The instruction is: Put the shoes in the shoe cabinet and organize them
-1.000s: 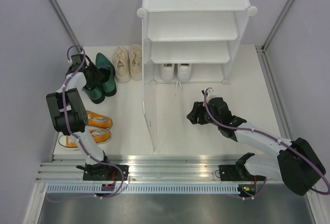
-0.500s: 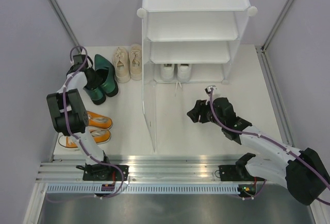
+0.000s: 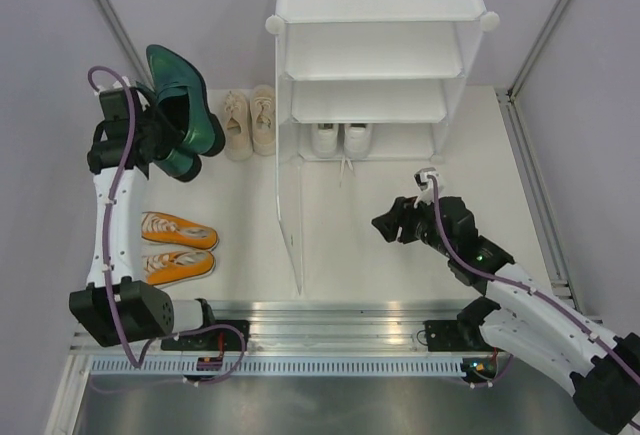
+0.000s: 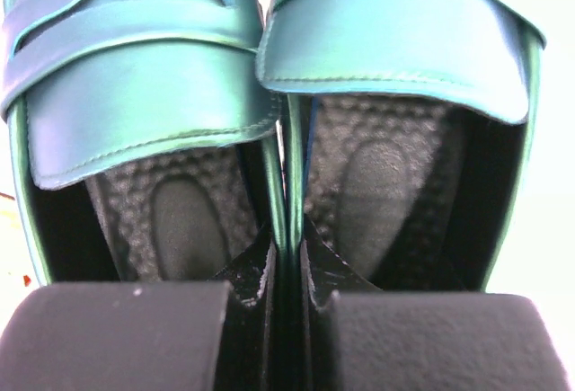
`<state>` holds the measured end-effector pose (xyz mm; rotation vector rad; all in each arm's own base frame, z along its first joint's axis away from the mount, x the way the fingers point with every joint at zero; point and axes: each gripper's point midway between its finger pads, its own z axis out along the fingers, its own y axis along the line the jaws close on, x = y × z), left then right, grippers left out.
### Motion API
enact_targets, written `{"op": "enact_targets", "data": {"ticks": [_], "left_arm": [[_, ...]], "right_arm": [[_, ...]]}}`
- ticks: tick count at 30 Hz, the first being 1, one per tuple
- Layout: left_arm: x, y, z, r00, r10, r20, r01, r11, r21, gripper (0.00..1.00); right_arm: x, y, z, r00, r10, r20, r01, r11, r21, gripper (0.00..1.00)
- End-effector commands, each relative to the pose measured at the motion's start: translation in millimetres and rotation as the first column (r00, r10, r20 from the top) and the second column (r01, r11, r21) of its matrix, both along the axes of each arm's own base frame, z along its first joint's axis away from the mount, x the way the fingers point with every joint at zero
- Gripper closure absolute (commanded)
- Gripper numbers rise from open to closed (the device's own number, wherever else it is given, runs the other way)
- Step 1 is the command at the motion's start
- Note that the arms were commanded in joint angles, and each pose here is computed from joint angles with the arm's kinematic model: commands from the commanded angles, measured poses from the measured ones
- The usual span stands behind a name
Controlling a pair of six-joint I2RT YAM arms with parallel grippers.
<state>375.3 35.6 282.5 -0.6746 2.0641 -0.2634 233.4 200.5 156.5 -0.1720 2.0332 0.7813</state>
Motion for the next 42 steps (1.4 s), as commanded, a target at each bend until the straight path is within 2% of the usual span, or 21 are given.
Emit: {"op": "enact_targets", "data": {"ticks": [1, 2, 3, 5, 6, 8, 9, 15, 22, 27, 30, 39, 41, 42], "left_arm": [[-11.3, -35.2, 157.7, 0.914, -0.078, 0.397, 0.084, 0.996, 0.003, 0.98], [-18.8, -41.5, 176.3, 0.899, -0.09, 0.428, 0.092, 0.996, 0.016, 0.98], [-34.2, -58.4, 219.7, 0.85, -0.134, 0.51, 0.128, 0.991, 0.047, 0.98], [-49.2, -63.4, 248.3, 0.83, -0.133, 0.542, 0.12, 0.991, 0.059, 0.98], [-70.7, -77.8, 288.6, 0.768, -0.165, 0.619, 0.158, 0.985, 0.066, 0.98], [-89.1, -85.6, 312.8, 0.729, -0.183, 0.66, 0.187, 0.98, 0.065, 0.98], [-105.0, -88.7, 334.1, 0.687, -0.181, 0.704, 0.202, 0.978, 0.055, 0.98], [-155.6, -120.2, 372.4, 0.561, -0.267, 0.784, 0.393, 0.919, 0.031, 0.98], [-217.3, -149.0, 391.5, 0.426, -0.372, 0.825, 0.572, 0.817, 0.073, 0.98], [-255.3, -163.6, 382.0, 0.377, -0.438, 0.816, 0.664, 0.742, 0.091, 0.98], [-285.1, -166.9, 377.9, 0.344, -0.459, 0.819, 0.683, 0.721, 0.118, 0.98], [-347.8, -178.2, 353.0, 0.293, -0.495, 0.818, 0.746, 0.653, 0.128, 0.98], [-353.6, -178.9, 347.2, 0.297, -0.493, 0.818, 0.753, 0.647, 0.117, 0.98], [-360.7, -179.2, 344.6, 0.299, -0.486, 0.821, 0.734, 0.667, 0.127, 0.98]], "right_arm": [[-5.9, -9.8, 21.7, 0.999, -0.032, 0.017, 0.032, 0.999, 0.013, 0.39], [-7.6, -11.1, 26.6, 0.999, -0.035, 0.022, 0.035, 0.999, 0.021, 0.39], [-10.7, -14.0, 37.2, 0.998, -0.041, 0.039, 0.039, 0.999, 0.034, 0.39], [-11.7, -19.5, 48.0, 0.996, -0.065, 0.054, 0.063, 0.997, 0.046, 0.39], [-15.0, -22.8, 58.1, 0.995, -0.072, 0.067, 0.069, 0.996, 0.055, 0.39], [-17.9, -26.9, 66.5, 0.994, -0.084, 0.074, 0.079, 0.995, 0.06, 0.39], [-18.6, -32.4, 74.7, 0.991, -0.104, 0.087, 0.099, 0.993, 0.059, 0.39], [-24.8, -50.0, 108.0, 0.979, -0.153, 0.134, 0.147, 0.988, 0.053, 0.38], [-29.4, -68.1, 130.4, 0.963, -0.211, 0.169, 0.205, 0.978, 0.048, 0.38], [-35.4, -77.7, 147.2, 0.953, -0.239, 0.186, 0.231, 0.971, 0.061, 0.38], [-38.0, -82.5, 152.5, 0.949, -0.251, 0.188, 0.244, 0.968, 0.06, 0.38], [-46.0, -95.7, 162.4, 0.937, -0.29, 0.192, 0.282, 0.957, 0.069, 0.38], [-49.2, -92.1, 170.8, 0.943, -0.267, 0.198, 0.255, 0.963, 0.083, 0.41], [-50.9, -89.2, 173.4, 0.948, -0.248, 0.2, 0.236, 0.968, 0.086, 0.41]]}}
